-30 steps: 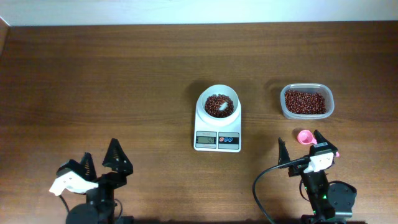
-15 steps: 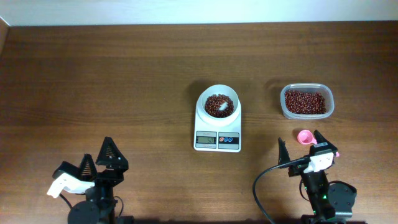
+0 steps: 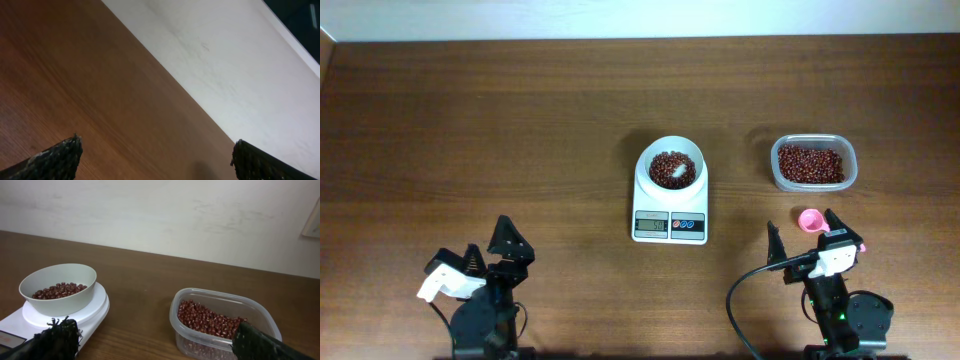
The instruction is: Scoop and weigh 50g on scale
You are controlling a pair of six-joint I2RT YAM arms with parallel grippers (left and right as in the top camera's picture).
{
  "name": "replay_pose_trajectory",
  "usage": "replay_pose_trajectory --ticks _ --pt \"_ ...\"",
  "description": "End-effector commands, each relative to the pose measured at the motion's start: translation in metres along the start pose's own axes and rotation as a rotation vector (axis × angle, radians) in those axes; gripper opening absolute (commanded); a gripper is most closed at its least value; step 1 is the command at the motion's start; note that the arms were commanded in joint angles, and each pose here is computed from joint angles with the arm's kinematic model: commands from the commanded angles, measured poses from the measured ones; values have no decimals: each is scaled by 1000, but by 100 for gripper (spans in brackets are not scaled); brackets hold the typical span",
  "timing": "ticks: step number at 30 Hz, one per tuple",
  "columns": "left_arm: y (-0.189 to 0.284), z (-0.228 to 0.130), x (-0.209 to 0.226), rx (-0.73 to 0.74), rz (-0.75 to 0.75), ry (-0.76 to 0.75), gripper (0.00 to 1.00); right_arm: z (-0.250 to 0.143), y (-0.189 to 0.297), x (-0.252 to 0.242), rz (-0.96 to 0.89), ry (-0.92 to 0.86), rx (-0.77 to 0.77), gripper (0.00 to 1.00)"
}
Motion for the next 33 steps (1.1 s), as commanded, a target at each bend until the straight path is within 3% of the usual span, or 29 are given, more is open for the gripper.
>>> replay_pose_trajectory --ticks 1,17,30,33 --pt "-4 -5 10 -20 56 2 99 -2 0 -2 -21 -5 3 99" --pt "-11 -12 24 -43 163 -14 99 -2 0 -2 -21 -5 3 99" --pt "-25 -20 26 -109 113 7 99 -2 0 -2 -21 -5 3 99" --pt "-25 -21 26 -95 119 -113 99 -2 0 -2 -21 -5 3 99"
Point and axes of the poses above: each gripper's point midway between its finger pads, its own y axis back along the fingers, its own x axis along the line the jaws close on, z = x × y, the point moved 8 cm from there along y, back along the fingers, and after that the axes turned 7 degrees about -y, right-handed, at the moved point
